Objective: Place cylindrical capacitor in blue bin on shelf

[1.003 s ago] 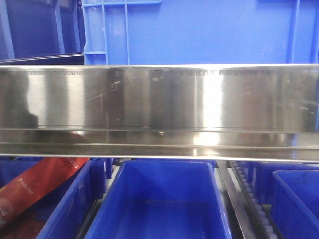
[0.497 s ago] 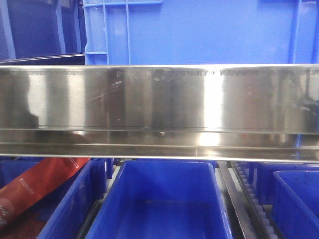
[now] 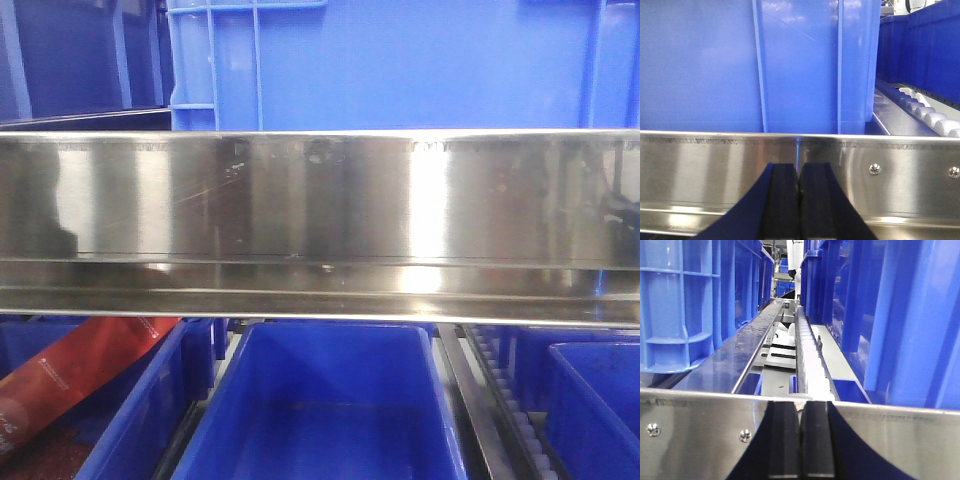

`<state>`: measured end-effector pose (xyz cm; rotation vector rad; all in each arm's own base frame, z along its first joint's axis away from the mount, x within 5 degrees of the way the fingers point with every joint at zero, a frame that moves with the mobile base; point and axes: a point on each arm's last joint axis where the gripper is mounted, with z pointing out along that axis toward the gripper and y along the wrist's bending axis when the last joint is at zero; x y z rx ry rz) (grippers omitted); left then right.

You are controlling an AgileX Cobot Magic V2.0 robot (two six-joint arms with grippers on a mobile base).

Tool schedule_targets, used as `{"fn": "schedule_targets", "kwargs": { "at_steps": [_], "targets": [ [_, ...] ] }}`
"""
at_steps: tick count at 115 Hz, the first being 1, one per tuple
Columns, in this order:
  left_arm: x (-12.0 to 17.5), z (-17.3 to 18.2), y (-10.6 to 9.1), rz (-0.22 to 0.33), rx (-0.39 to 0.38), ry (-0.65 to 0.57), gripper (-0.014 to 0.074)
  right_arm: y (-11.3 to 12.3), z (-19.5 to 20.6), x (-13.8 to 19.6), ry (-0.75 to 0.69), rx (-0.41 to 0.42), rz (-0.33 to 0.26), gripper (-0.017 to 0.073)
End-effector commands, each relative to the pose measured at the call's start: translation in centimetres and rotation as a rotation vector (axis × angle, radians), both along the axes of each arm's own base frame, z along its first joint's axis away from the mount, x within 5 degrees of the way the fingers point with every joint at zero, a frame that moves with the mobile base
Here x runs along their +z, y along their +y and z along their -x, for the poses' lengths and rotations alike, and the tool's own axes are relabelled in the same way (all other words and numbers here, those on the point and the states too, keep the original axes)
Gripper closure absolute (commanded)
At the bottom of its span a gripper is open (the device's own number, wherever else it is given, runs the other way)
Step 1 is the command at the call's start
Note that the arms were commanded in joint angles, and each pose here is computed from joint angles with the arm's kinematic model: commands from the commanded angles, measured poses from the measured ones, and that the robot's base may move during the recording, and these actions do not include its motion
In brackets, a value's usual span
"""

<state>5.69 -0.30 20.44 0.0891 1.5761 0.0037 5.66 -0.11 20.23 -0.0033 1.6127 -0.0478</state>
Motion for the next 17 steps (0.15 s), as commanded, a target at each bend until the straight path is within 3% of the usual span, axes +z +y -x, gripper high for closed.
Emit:
{"fn": "schedule_targets", "kwargs": {
  "at_steps": [1,17],
  "targets": [
    [0.17,0.05,0.01,0.006,0.002,-0.017,0.0704,-0.07,0.02,0.15,-0.025,-0.009,0.004,0.0722],
    [0.17,0.05,0.01,0.006,0.002,-0.017,0.0704,-0.07,0.02,0.15,-0.025,-0.009,0.004,0.0722]
  ]
}}
